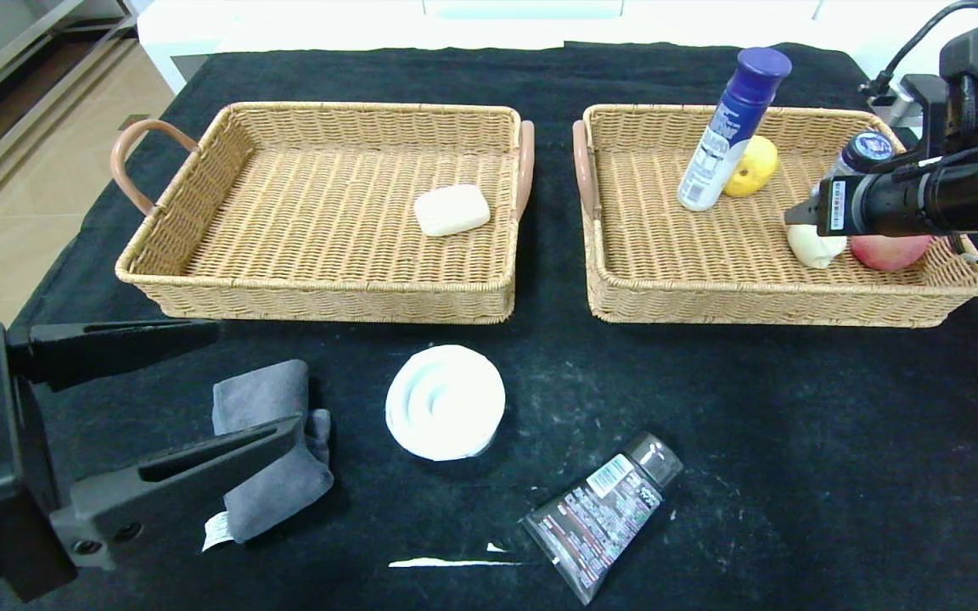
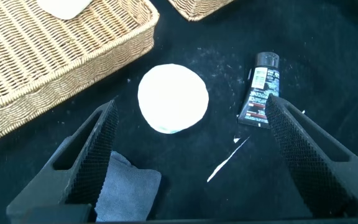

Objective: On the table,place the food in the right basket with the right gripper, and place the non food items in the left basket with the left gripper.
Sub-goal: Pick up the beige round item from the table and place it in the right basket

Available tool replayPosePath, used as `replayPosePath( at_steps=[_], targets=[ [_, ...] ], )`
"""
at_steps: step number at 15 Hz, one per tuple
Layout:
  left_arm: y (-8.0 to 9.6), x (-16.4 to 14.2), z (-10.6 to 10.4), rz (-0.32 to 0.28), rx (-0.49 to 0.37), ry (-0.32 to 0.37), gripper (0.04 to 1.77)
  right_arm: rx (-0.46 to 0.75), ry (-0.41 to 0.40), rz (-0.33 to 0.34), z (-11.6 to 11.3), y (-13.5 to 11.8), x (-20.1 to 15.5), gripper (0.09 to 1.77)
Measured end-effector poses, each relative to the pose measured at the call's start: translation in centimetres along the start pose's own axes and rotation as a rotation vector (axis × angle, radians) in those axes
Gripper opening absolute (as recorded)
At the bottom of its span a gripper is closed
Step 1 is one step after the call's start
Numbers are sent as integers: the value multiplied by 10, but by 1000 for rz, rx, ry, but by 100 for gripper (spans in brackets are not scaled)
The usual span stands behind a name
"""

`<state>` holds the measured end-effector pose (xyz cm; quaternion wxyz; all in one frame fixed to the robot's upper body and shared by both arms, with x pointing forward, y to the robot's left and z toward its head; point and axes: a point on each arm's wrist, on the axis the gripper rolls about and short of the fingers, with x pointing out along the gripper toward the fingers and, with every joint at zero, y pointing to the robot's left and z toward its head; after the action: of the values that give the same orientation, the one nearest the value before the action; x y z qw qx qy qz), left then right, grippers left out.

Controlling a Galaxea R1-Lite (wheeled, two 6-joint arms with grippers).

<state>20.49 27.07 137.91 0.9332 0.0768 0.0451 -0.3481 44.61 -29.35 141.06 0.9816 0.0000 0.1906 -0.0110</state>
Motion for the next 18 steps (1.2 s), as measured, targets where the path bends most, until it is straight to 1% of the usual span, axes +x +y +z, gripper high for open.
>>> replayPosePath(
  at_steps=[3, 6, 12, 15, 16, 18],
  targets=[
    [0, 0, 0, 1, 0, 0, 172, 0, 3, -1, 0, 0, 0, 138],
    [0, 0, 0, 0, 0, -1, 172, -1, 8, -1, -2, 0, 0, 148],
    [0, 0, 0, 0, 1, 0, 172, -3, 5, 0, -1, 0, -2, 160],
    [0, 0, 0, 2, 0, -2, 172, -13, 4, 2, 1, -1, -10, 164],
    [0, -1, 0, 2, 1, -4, 172, -23, 12, 10, 1, -1, -16, 164],
    [0, -1, 1, 3, 1, -5, 172, -35, 25, 58, 3, 0, -32, 166]
  ],
)
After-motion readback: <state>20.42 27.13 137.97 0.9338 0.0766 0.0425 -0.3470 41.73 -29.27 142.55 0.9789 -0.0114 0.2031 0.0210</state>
